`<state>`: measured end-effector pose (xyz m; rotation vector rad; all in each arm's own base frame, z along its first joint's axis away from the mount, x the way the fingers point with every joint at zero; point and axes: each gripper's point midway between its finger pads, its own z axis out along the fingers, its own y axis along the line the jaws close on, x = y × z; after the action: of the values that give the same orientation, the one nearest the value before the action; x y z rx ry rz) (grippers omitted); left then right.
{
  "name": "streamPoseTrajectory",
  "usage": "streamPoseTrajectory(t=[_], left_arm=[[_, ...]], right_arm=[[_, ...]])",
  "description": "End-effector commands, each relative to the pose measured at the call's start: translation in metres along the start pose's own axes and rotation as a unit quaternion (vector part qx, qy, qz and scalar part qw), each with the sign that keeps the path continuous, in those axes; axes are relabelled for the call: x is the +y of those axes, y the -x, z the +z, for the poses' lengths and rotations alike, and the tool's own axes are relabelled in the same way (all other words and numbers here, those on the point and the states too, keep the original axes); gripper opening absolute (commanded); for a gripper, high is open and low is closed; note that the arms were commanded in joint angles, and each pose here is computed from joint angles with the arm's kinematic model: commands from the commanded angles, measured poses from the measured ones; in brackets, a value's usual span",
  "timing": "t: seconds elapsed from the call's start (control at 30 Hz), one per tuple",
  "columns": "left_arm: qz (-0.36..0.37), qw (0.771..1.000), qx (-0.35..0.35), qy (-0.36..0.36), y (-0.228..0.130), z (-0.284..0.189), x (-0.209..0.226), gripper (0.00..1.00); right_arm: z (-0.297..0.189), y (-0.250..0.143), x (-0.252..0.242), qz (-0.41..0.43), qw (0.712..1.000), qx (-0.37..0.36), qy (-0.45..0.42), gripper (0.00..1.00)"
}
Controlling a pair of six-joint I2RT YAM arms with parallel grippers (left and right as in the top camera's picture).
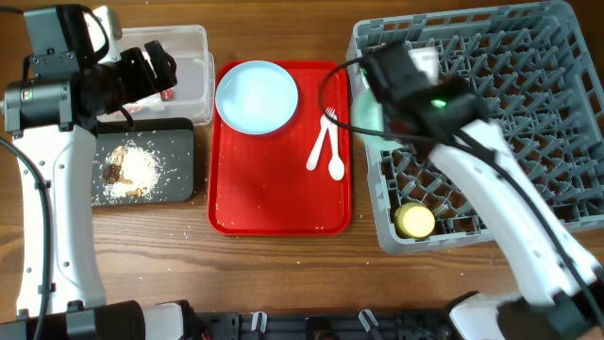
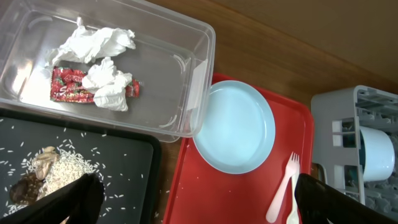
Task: Sort waste into correct bins and load items into the dishwasher rack
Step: 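Grasp the pale green bowl with the right gripper and set it in the rack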
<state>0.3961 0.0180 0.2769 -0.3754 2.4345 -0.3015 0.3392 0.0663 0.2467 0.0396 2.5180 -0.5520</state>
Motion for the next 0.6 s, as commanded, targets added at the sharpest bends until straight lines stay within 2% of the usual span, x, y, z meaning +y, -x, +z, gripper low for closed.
streamPoseTrajectory(t=[0.0,0.07,0.13,0.2,0.3,0.43,0.57], left_arm=[[0.007,1.0,-0.002,0.004,0.002,0.0,0.002,1.0],[0.006,1.0,-0.002,0.004,0.002,0.001,0.002,1.0],[0.006,1.0,-0.002,0.004,0.002,0.001,0.002,1.0],[0.006,1.0,-0.002,0.004,0.002,0.001,0.002,1.0],[0.006,1.0,-0.002,0.004,0.002,0.001,0.002,1.0],[0.006,1.0,-0.002,0.004,0.002,0.001,0.002,1.0],[0.006,1.0,-0.002,0.004,0.002,0.001,0.002,1.0]], right_arm=[[-0.019,0.023,-0.065,0.026,0.981,-0.082,-0.175,0.04],[-0.013,0.027,-0.071,0.023,0.967,-0.106,-0.232,0.04],[-0.001,0.028,-0.075,0.023,0.941,-0.143,-0.306,0.04],[0.012,0.02,-0.066,-0.01,0.934,-0.143,-0.327,0.04],[0.04,0.008,-0.04,-0.051,0.942,-0.132,-0.304,0.04],[0.079,-0.001,0.006,-0.102,0.968,-0.103,-0.205,0.04],[0.097,-0.009,0.009,-0.136,0.954,-0.088,-0.254,0.04]])
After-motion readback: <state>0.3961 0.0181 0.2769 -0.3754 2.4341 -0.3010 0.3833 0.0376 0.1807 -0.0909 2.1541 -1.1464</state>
